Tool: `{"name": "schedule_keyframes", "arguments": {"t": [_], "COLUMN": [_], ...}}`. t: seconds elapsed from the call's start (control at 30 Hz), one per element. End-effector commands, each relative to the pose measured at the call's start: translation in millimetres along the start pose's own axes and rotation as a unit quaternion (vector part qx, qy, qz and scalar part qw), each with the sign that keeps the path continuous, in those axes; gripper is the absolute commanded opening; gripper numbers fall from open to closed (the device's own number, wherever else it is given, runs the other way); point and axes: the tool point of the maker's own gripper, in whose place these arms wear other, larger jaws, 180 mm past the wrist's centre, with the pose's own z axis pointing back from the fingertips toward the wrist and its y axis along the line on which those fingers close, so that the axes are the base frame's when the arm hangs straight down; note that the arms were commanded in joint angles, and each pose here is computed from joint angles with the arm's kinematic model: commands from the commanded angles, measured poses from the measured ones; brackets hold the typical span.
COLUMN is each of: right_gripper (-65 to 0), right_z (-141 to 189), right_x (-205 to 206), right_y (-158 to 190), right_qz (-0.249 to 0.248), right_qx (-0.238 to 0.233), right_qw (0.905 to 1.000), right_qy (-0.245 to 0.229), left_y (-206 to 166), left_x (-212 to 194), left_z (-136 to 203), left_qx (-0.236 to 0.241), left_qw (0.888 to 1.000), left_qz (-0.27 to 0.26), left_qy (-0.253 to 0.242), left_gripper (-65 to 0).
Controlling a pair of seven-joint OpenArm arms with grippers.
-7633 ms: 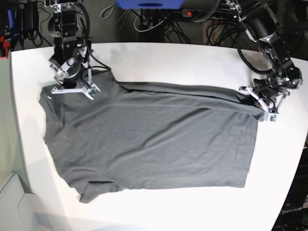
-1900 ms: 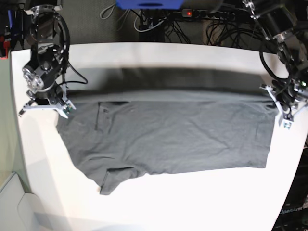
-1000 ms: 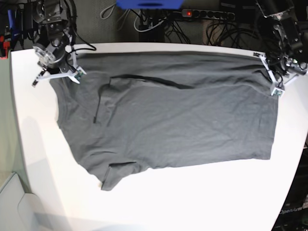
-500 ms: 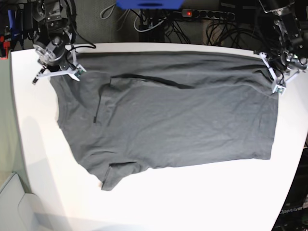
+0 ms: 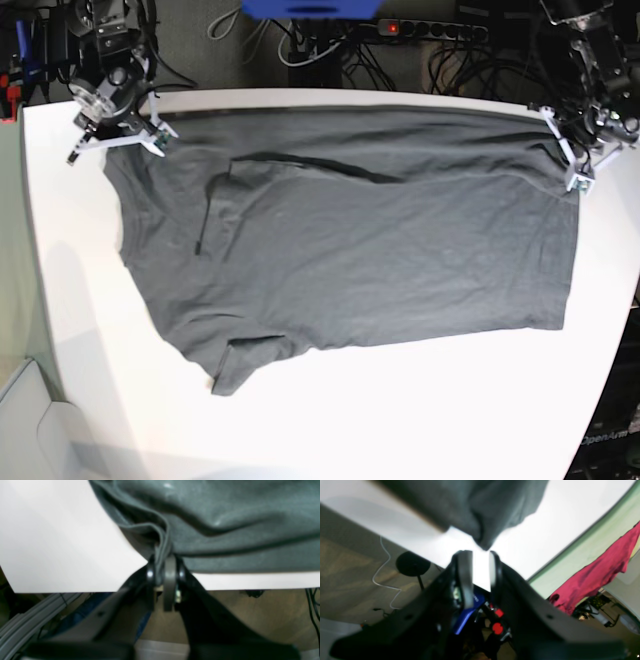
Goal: Layout the t-shirt on the table in an organized manner, then fold the t-shirt properly
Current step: 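Release the collar edge and move both grippers to the hem corners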
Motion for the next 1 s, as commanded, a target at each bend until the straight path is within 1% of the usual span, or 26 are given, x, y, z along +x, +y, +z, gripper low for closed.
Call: {"name": "schedule_keyframes", "arguments": {"t": [0.0,0.1,0.13,0.2,0.27,0.3,0.43,0.53,0.6,0.73,0.77,0.87,0.93,0.97], "right_gripper": [-48.4,-46.0,-46.0,-46.0,-46.0,-46.0,-46.1,-46.1,-46.1,-45.6,-45.6,-44.3,-40.5,-37.8], "right_z": [3,4,4,4,3,3,7,11,15,24,28,36,33,28], "right_x": [-4,-8,-10,-14,-24,-27,-24,-13,-3,29,42,73,92,102], "right_y": [-6,-7,-10,-16,-27,-33,-77,-101,-115,-138,-145,-161,-171,-174], "right_qz": [0.000,0.004,0.007,0.009,-0.010,-0.018,-0.065,-0.104,-0.123,-0.154,-0.163,-0.165,-0.159,-0.154], "right_qx": [-0.014,-0.016,-0.020,-0.027,-0.038,-0.044,-0.089,-0.112,-0.125,-0.141,-0.145,-0.152,-0.148,-0.141], "right_qw": [0.9999,0.9998,0.9997,0.9995,0.9990,0.9985,0.9936,0.9882,0.9844,0.9765,0.9734,0.9692,0.9695,0.9712], "right_qy": [0.004,0.007,0.009,0.014,0.024,0.026,0.022,0.005,-0.009,-0.052,-0.069,-0.103,-0.113,-0.115], "left_y": [5,6,6,7,11,14,30,41,47,62,66,80,86,89], "left_x": [-10,-9,-9,-5,1,2,12,22,29,48,56,79,96,104], "left_z": [1,2,2,5,12,16,37,52,58,72,76,87,91,91], "left_qx": [0.010,0.011,0.011,0.014,0.024,0.031,0.064,0.088,0.099,0.121,0.126,0.138,0.138,0.135], "left_qw": [1.000,1.000,1.000,1.000,1.000,1.000,0.997,0.993,0.992,0.986,0.983,0.976,0.972,0.970], "left_qz": [-0.004,-0.004,-0.004,-0.004,-0.005,-0.001,0.027,0.036,0.037,0.052,0.058,0.074,0.084,0.091], "left_qy": [0.024,0.023,0.023,0.015,0.003,-0.003,-0.037,-0.063,-0.073,-0.105,-0.116,-0.150,-0.172,-0.180], "left_gripper": [-56.3,-43.7,-40.6,-35.8,-32.9,-32.3,-32.0,-32.0,-32.0,-31.9,-31.8,-31.8,-31.7,-31.2]}}
